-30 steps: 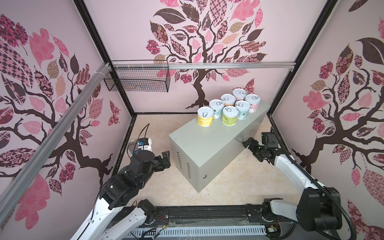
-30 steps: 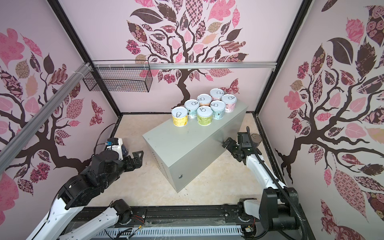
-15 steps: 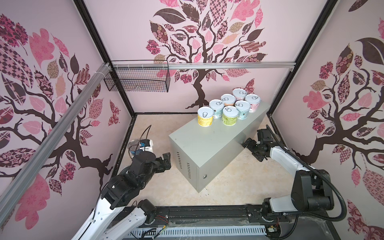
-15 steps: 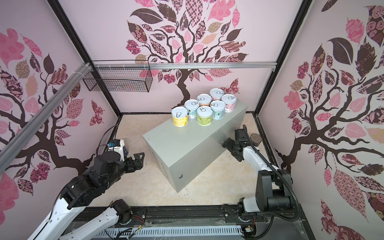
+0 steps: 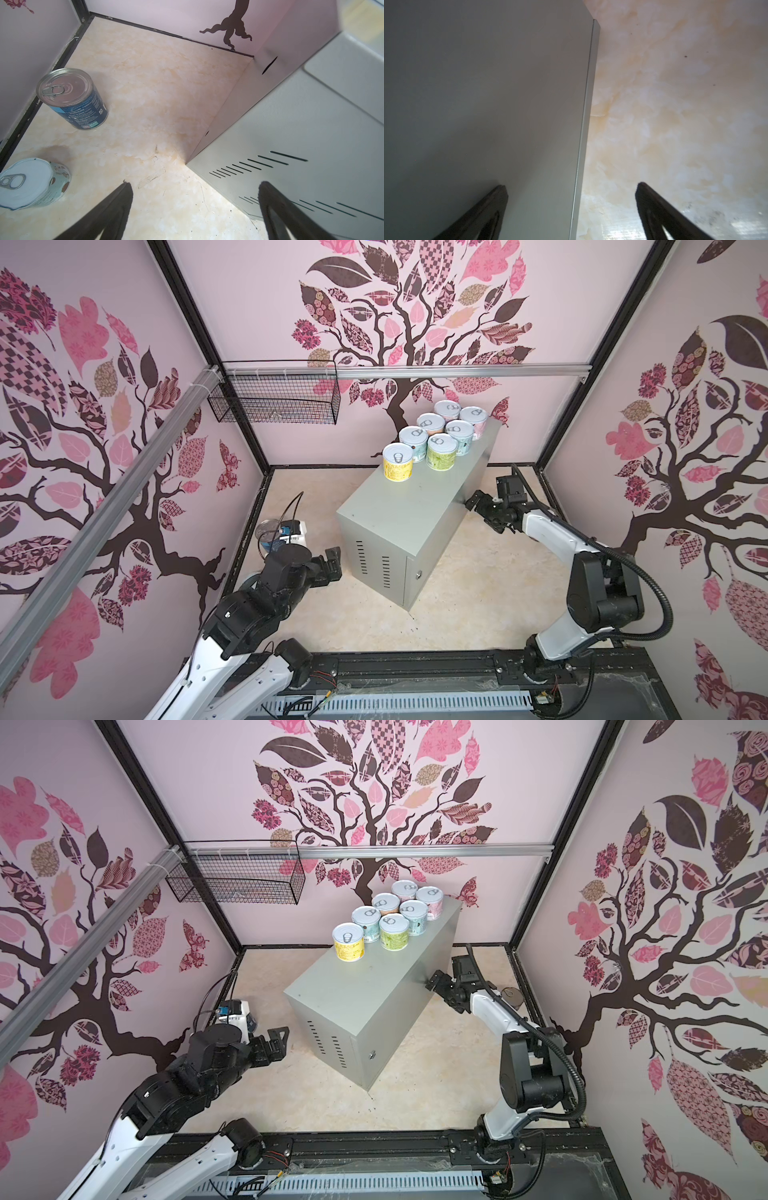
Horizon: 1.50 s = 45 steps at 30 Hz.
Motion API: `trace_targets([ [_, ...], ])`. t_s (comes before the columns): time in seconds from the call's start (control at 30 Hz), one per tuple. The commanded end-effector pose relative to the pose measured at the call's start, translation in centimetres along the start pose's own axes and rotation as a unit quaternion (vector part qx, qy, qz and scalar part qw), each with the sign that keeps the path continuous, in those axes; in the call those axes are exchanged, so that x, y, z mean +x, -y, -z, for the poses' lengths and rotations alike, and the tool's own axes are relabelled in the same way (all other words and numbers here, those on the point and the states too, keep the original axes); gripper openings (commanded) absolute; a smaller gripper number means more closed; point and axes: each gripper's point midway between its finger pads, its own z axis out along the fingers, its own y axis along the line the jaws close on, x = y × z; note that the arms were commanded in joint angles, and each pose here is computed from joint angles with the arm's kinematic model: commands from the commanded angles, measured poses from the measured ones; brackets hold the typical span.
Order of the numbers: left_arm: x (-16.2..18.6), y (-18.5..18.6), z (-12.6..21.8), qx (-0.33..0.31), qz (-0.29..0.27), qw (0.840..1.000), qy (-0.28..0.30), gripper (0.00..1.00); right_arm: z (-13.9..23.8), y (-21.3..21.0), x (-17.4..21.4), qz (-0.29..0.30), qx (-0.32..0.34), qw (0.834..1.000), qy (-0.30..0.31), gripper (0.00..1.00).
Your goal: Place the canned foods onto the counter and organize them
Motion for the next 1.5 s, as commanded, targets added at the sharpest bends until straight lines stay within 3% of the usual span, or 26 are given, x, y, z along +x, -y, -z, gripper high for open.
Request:
trace_targets([
  [0.0,0.6,-0.3,-0.5,-0.004,-0.007,1.0,-0.004,0.98,-0.7,-6.7,0.2,0.044,-0.099,0.994,-0.013,1.0],
  [0.23,1.1,-0.7,-1.1,-0.012,0.0,1.0,-0.016,0.98,-3.0,-8.7,1.0,0.056,-0.108,0.992,-0.032,1.0],
  [0.53,1.9,-3.7,-3.0,-0.024,0.08,0.994,-0.063,0.98,-2.5,-9.1,1.1,0.071,-0.106,0.991,-0.028,1.0],
  [0.8,0.9,-5.5,-3.1,-0.071,0.097,0.991,-0.057,0.98,1.3,-8.2,1.3,0.092,-0.1,0.991,-0.003,1.0],
  [1.1,1.0,-7.6,-3.3,-0.128,0.129,0.981,-0.067,0.98,8.4,-6.2,3.1,0.105,-0.121,0.986,0.045,1.0],
  [1.3,1.2,-10.2,-3.6,-0.166,0.17,0.968,-0.079,0.98,12.4,-4.1,6.0,0.097,-0.155,0.981,0.06,1.0],
  [1.47,1.3,-13.0,-3.6,-0.245,0.192,0.945,-0.096,0.98,14.0,-2.4,8.9,0.095,-0.182,0.977,0.05,1.0],
])
